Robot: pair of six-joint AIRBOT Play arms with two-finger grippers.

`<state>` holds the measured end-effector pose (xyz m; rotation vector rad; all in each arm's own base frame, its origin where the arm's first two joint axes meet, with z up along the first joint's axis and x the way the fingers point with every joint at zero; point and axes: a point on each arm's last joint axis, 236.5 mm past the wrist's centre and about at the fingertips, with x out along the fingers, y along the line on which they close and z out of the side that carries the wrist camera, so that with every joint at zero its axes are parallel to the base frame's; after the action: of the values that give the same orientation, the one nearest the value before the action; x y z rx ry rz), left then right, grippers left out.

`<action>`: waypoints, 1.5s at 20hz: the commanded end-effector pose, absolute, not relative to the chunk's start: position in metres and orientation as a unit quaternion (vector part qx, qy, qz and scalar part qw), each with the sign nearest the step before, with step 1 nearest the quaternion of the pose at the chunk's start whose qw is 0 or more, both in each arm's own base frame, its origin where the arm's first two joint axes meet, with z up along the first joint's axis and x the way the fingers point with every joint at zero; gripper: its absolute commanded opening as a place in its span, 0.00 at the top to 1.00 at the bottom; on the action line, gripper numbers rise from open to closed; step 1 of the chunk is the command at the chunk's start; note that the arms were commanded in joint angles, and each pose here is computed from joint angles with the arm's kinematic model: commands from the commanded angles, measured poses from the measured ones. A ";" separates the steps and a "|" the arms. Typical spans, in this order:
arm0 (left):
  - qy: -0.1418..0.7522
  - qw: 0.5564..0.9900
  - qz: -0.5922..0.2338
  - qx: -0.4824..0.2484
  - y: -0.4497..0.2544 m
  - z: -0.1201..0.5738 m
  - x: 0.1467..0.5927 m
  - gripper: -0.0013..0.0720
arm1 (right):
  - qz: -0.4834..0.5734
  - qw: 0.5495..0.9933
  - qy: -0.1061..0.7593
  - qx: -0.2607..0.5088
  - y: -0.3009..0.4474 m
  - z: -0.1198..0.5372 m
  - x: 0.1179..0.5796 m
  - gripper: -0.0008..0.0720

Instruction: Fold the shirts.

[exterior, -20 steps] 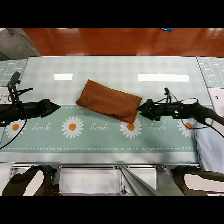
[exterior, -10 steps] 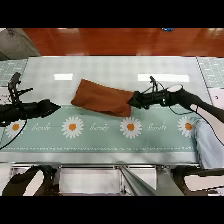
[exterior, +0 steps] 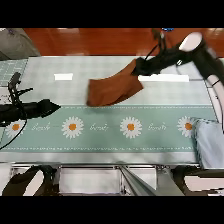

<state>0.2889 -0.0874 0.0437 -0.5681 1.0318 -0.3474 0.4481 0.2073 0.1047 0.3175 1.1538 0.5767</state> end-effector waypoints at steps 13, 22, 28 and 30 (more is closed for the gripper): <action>0.450 0.822 -0.198 -0.288 -0.102 0.062 0.298 0.95 | -0.045 0.860 0.452 0.233 -0.087 0.263 0.358 0.95; 0.401 0.846 -0.187 -0.298 -0.095 0.076 0.320 0.95 | -0.278 0.757 0.480 0.344 -0.187 0.215 0.200 0.95; 0.354 0.874 -0.146 -0.300 -0.074 0.084 0.343 0.95 | -0.450 0.597 0.540 0.386 -0.176 0.127 0.059 0.95; 0.347 0.877 -0.140 -0.300 -0.071 0.086 0.346 0.95 | -0.483 0.562 0.559 0.372 -0.172 0.117 0.033 0.80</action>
<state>0.3372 -0.0795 0.0820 -0.6291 0.7680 -0.3271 0.0997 -0.1996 0.1446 0.8256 1.1268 -0.9629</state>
